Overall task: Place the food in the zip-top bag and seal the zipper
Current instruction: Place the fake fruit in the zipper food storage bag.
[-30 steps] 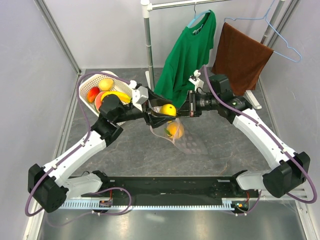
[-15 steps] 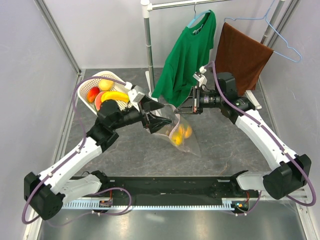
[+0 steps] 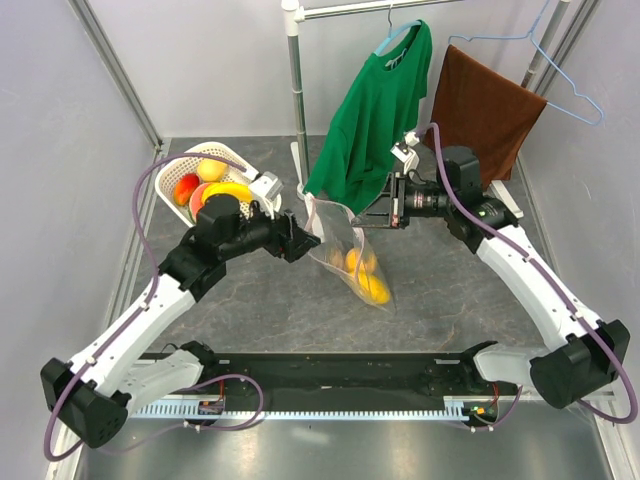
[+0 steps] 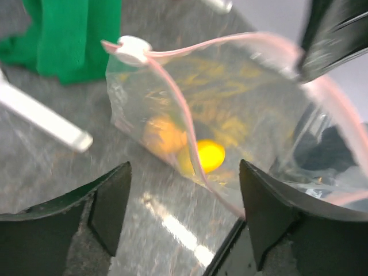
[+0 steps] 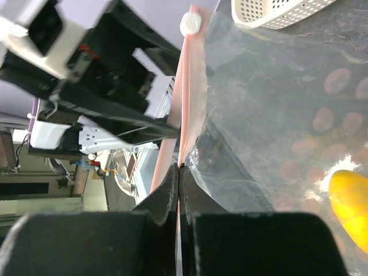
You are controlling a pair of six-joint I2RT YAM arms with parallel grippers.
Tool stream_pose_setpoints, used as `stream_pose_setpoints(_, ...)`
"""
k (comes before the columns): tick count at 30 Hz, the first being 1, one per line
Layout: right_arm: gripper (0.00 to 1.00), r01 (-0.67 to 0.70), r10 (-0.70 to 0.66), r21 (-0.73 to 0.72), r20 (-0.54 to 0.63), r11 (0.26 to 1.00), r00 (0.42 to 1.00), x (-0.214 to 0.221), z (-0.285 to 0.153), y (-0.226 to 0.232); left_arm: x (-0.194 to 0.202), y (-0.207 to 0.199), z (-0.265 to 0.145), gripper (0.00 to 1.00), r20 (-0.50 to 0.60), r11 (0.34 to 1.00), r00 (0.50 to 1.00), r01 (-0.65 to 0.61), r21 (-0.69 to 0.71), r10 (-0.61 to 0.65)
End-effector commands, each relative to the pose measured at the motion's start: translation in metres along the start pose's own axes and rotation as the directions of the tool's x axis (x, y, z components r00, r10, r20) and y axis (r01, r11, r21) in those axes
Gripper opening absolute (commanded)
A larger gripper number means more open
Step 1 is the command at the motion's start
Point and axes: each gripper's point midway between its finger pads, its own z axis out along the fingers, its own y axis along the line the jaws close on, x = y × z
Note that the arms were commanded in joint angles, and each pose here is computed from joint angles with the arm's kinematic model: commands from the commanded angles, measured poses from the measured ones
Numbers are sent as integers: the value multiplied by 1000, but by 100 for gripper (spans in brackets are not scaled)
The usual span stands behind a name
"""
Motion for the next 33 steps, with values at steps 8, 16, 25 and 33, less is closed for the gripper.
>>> stream_pose_setpoints(8, 0, 146, -147, 32, 40, 989, 988, 0, -16, 10, -32, -37, -1, 17, -16, 985, 999, -36, 169, 39)
stream_pose_setpoints(16, 0, 131, -159, 377, 42, 917, 986, -3, -33, -48, -36, -43, 1, 15, -88, 983, 996, 35, 182, -20)
stream_pose_setpoints(25, 0, 89, -121, 315, 82, 945, 989, -9, -25, -39, -70, 13, -24, 73, 38, 970, 988, 139, 198, -149)
stream_pose_setpoints(33, 0, 95, -130, 215, 153, 972, 980, -30, -30, 7, -101, 144, -66, 85, 140, 989, 987, 96, -111, -80)
